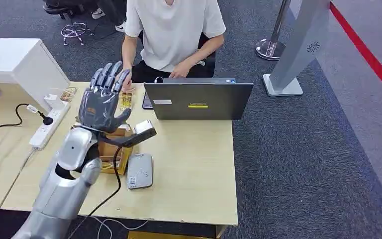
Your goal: Pass the card to the sensor for recognition and then transmit it.
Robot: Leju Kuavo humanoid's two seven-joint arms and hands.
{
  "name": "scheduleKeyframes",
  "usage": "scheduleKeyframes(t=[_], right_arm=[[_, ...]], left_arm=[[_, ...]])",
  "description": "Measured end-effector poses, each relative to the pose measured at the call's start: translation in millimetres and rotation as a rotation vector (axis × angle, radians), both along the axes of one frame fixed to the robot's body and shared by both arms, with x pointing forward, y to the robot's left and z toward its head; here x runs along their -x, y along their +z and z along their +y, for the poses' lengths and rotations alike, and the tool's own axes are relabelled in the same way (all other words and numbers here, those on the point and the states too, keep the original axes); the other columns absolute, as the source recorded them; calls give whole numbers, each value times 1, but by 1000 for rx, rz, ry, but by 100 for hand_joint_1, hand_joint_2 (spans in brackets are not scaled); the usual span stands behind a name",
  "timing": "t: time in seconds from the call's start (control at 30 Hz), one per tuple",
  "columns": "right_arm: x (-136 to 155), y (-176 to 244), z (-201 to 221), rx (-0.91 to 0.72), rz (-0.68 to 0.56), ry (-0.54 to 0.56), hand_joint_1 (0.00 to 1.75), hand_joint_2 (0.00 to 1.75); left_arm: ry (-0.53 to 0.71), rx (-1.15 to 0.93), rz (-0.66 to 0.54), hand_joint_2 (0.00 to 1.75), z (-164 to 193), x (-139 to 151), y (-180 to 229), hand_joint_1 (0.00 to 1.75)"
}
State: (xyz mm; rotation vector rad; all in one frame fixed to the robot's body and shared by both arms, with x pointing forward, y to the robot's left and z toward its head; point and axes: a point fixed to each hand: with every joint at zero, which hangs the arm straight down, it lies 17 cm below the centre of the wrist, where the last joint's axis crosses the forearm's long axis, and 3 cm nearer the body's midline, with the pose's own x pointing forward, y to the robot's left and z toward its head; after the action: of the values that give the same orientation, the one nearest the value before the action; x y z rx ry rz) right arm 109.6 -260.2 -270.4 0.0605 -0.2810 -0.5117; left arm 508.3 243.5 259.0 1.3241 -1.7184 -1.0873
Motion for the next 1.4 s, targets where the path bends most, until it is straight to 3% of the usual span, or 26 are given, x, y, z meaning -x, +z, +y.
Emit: scheduleKeyframes(t=[0.1, 0.23, 0.67, 0.87, 1.13, 1.4], right_arm=[[2, -1, -3, 2, 3, -30, 0, 175], [3, -1, -5, 3, 2, -50, 0, 175], [2, 0, -8, 6, -2, -72, 0, 175], [6, -2, -11, 8, 10, -100, 0, 175], [12, -3, -9, 1, 40, -79, 0, 175], [21, -6, -10, 15, 69, -58, 0, 175]], left_arm=[[-63, 1, -14, 175, -11, 33, -9, 0], [-91, -3, -8, 175, -17, 56, -18, 0], [-124, -12, -26, 175, -21, 73, -15, 0], [-129, -14, 100, 175, -12, 103, -72, 0], [41, -63, 398, 175, 57, 118, -184, 0], [80, -48, 514, 175, 75, 143, -230, 0]])
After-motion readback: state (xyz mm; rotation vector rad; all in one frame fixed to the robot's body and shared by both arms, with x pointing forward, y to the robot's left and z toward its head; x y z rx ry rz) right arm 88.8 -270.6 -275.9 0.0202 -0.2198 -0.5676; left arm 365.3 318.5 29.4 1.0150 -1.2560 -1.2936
